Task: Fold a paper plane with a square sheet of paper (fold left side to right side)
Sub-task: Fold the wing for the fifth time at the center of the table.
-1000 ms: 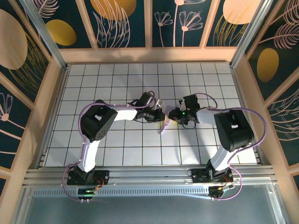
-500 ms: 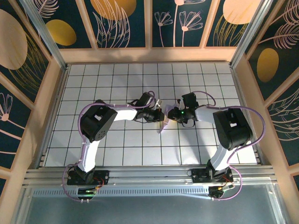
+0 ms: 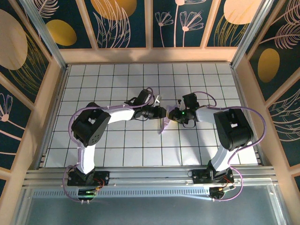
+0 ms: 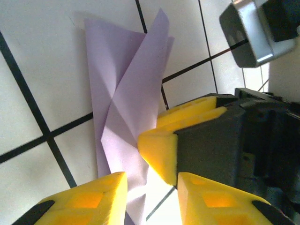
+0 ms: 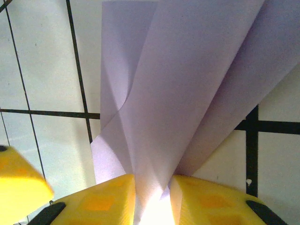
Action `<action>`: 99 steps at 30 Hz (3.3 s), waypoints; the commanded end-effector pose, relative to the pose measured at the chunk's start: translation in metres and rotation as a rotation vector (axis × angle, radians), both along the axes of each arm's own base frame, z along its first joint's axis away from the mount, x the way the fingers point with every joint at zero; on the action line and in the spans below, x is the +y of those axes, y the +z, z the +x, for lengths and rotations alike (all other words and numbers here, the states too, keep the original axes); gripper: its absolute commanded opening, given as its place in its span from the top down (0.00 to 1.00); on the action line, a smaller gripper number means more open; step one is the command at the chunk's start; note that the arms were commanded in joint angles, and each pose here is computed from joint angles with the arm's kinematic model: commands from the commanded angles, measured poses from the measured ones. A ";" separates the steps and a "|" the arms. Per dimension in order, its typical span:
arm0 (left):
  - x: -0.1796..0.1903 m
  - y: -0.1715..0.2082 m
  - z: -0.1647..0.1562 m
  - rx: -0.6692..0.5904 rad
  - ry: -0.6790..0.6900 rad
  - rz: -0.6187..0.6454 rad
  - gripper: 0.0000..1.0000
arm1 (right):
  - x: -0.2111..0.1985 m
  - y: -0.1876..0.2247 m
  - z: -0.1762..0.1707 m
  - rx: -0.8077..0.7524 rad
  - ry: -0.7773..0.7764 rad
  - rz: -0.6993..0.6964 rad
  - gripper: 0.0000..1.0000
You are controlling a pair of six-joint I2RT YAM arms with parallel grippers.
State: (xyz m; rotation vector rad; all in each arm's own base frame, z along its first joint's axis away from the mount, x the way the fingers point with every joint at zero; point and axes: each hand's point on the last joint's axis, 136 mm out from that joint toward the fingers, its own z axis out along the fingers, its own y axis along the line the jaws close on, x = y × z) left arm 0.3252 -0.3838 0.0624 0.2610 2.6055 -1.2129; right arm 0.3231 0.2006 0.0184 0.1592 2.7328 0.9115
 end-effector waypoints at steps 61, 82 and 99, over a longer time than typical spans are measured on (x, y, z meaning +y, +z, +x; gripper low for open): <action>0.001 -0.023 -0.062 0.153 0.005 -0.009 0.82 | 0.009 -0.016 0.044 -0.114 0.110 -0.105 0.70; 0.013 -0.012 -0.008 0.133 0.113 -0.069 0.62 | 0.009 -0.021 0.040 -0.100 0.119 -0.110 0.70; 0.010 -0.036 0.015 0.133 0.136 0.006 0.66 | 0.007 -0.027 0.037 -0.085 0.124 -0.130 0.70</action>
